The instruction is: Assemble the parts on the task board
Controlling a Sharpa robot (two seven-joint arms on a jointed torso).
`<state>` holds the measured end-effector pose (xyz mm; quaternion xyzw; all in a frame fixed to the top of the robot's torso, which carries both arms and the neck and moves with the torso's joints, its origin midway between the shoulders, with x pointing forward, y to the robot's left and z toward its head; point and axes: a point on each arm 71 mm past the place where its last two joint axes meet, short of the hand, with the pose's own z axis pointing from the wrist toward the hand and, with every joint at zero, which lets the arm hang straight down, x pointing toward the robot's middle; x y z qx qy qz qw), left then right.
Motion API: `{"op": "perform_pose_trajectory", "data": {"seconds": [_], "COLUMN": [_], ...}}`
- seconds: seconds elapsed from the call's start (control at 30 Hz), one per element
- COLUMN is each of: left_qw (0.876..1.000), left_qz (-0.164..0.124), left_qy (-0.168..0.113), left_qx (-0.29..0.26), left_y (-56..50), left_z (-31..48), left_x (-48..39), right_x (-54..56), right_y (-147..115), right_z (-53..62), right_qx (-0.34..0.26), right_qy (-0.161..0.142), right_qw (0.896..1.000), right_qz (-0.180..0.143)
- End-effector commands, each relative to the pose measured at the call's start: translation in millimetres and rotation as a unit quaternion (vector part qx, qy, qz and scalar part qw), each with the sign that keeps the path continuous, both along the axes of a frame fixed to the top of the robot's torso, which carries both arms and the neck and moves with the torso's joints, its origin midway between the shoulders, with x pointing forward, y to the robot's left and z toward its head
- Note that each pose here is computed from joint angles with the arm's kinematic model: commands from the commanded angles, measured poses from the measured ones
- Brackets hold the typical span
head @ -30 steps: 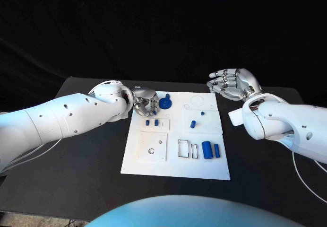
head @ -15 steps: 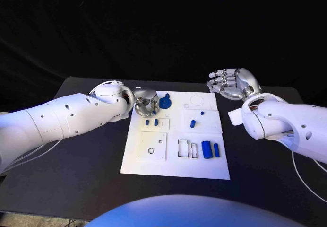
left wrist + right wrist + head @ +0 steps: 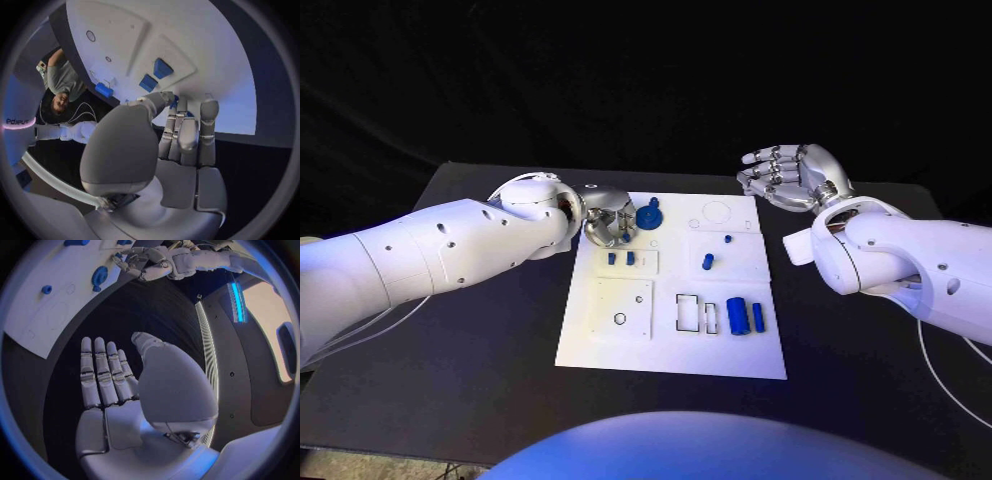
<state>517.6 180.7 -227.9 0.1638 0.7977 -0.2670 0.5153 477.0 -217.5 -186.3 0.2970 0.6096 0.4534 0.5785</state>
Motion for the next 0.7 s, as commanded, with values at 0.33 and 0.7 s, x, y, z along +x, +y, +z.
{"op": "perform_pose_trajectory", "data": {"seconds": [0.33,0.7], "left_qw": [1.0,1.0], "left_qz": [0.004,0.015], "left_qy": [0.0,-0.004], "left_qx": [-0.004,-0.003], "left_y": [0.1,6.4], "left_z": [-0.9,-1.1], "left_x": [-1.0,1.4], "right_x": [-0.6,0.4], "right_y": [0.7,-1.3], "right_z": [-1.3,-2.4], "right_qx": [-0.003,-0.011], "right_qy": [0.003,0.006], "right_qw": [1.0,1.0], "right_qz": [0.006,0.008]}}
